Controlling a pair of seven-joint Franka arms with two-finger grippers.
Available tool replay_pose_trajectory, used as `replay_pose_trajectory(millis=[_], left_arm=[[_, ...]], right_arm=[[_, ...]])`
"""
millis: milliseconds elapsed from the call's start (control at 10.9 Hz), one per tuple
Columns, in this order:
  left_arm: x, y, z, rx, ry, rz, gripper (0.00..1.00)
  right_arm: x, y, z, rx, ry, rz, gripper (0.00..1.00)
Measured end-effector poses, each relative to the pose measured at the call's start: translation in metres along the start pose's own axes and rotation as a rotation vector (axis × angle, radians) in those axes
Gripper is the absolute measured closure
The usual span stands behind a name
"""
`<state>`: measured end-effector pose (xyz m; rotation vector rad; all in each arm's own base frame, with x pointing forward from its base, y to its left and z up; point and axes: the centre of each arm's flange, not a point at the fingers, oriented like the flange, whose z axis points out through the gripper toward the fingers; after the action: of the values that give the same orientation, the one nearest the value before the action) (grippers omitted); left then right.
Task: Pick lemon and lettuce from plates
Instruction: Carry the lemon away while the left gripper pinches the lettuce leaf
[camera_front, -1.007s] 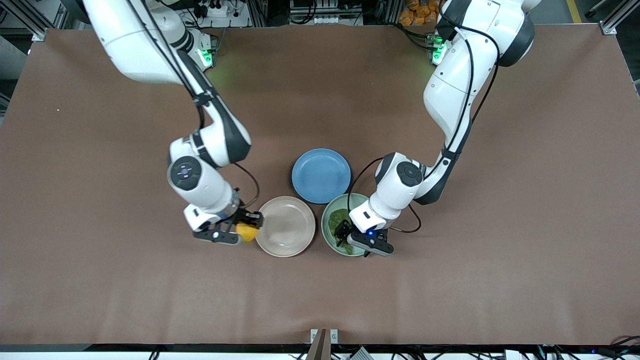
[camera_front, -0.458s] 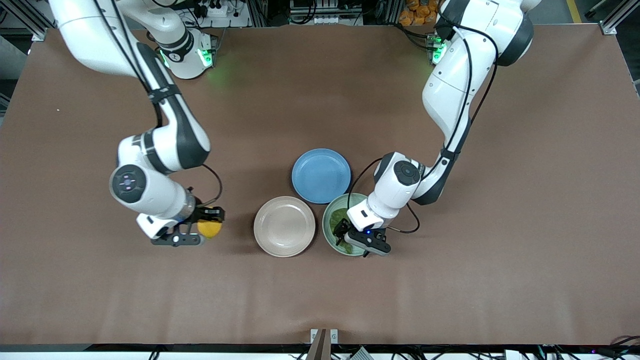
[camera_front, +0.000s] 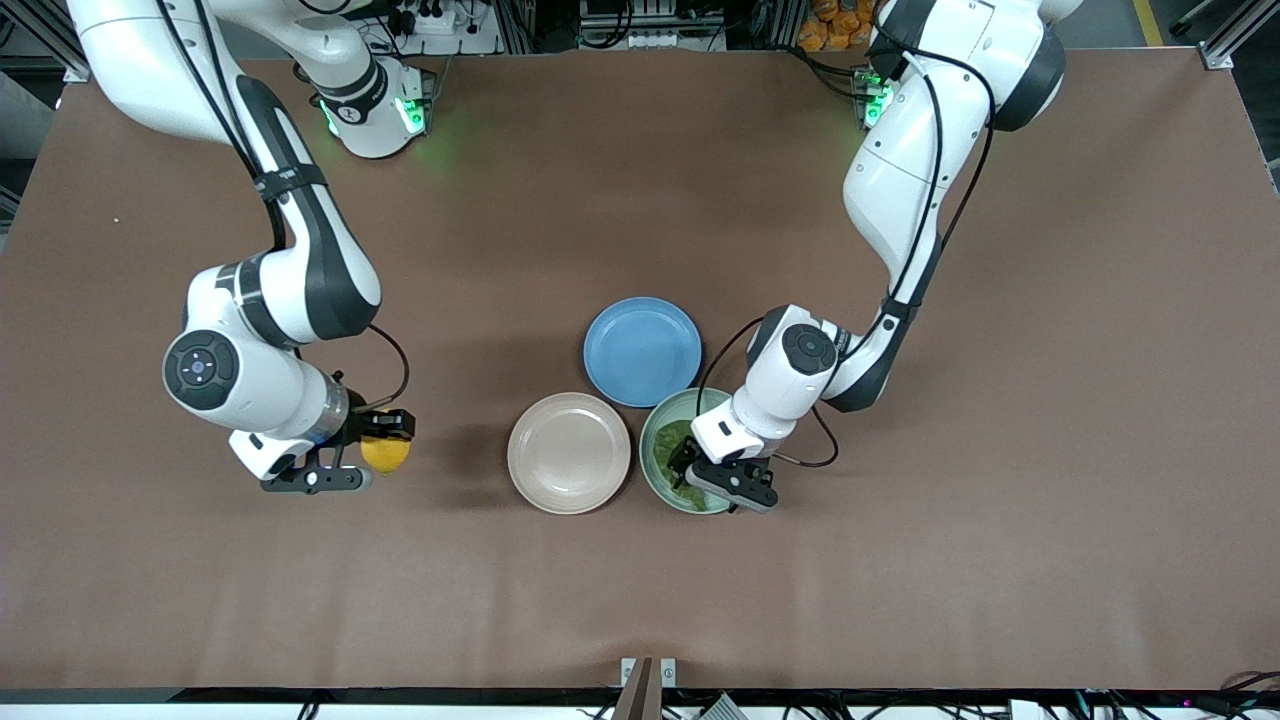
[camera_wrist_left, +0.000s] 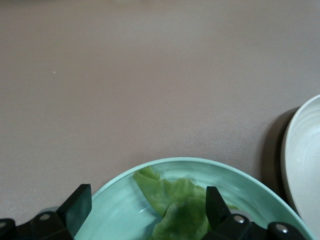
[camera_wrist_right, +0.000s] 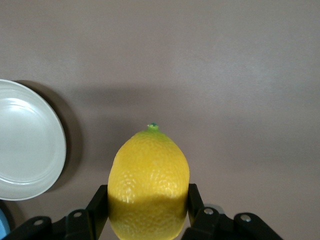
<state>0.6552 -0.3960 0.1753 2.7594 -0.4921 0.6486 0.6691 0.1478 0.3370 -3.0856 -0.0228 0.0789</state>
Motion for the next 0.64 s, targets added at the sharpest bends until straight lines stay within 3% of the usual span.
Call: replay_pose_trajectory(millis=[366, 641], left_arm=[[0.003, 0.001, -0.003, 0.025, -0.083, 0.019, 0.00], [0.007, 0.003, -0.006, 0.034, -0.106, 0.027, 0.00]], right_arm=[[0.001, 0.012, -0.013, -0.005, 0.013, 0.007, 0.33], [0.000, 0.018, -0.025, -0.011, 0.025, 0.011, 0.33]])
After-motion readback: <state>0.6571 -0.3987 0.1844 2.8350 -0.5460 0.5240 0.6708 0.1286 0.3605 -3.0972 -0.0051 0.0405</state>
